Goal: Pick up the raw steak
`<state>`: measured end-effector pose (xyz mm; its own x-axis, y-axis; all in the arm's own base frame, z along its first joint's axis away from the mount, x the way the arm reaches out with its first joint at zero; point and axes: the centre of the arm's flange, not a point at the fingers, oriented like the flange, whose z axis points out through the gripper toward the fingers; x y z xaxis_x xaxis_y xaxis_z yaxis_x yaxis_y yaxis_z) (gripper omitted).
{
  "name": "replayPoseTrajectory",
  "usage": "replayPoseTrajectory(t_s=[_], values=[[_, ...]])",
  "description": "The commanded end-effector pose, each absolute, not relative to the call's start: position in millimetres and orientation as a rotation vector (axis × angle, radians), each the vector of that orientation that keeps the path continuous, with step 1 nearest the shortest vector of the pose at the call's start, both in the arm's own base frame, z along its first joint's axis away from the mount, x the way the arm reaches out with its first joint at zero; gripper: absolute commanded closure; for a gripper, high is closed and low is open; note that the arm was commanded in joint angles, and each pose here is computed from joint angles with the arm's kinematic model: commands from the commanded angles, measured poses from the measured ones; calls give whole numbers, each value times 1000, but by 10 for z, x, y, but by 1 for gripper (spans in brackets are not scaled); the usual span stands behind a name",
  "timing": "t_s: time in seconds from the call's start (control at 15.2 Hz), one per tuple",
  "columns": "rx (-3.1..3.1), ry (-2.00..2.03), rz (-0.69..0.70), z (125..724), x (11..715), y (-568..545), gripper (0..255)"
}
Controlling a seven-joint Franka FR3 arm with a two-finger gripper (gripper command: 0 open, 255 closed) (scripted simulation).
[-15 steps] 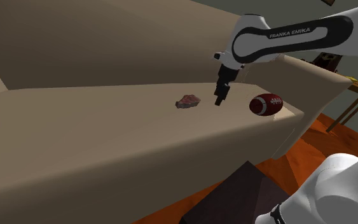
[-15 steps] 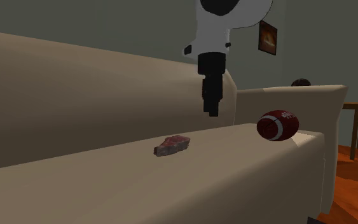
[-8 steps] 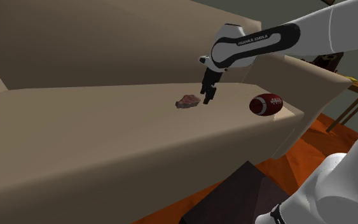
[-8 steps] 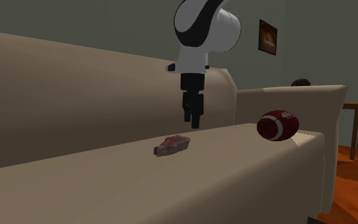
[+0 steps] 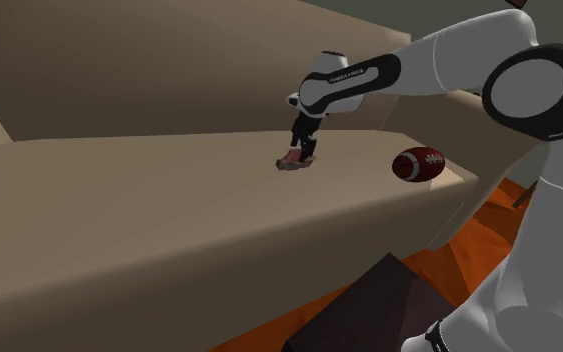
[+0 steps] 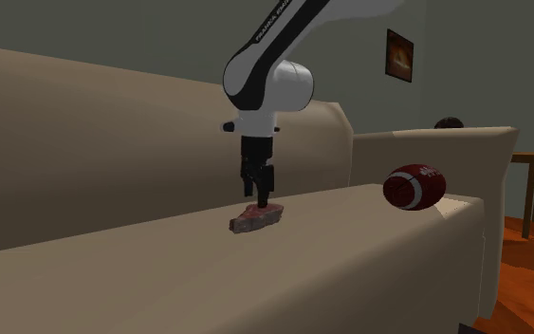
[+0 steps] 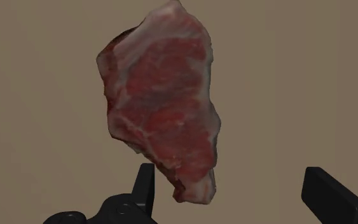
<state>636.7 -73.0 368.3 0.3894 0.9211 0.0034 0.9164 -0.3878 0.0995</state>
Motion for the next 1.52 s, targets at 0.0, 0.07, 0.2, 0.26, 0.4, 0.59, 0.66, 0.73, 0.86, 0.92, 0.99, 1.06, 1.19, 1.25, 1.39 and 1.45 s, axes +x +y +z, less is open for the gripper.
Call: replayPoseTrajectory(t_s=[0.0,0.07,0.2,0.26,0.4,0.59,0.66,0.73,0.86,0.92,0.99,1.06,1.19,1.25,1.39,1.45], values=[[2491,1764,97,3536,6577,-676,0],[2463,1798,101,3474,6684,-652,0],[2461,1800,101,3417,6692,-650,0],[2461,1800,101,3364,6692,-650,0],[2461,1800,101,3259,6692,-650,0],[2461,1800,101,3070,6692,-650,0],[2461,1800,101,3070,6692,-650,0],[2461,1800,101,3070,6692,-650,0],[2461,1800,101,3070,6695,-644,255],[2461,1800,101,3071,6696,-645,255],[2461,1800,101,3071,6698,-644,255],[2461,1800,101,3071,6698,-645,255],[2461,1800,101,3072,6700,-643,255],[2461,1800,101,3072,6700,-644,255],[2461,1800,101,3070,6692,-650,255],[2461,1800,101,3123,6692,-650,255]])
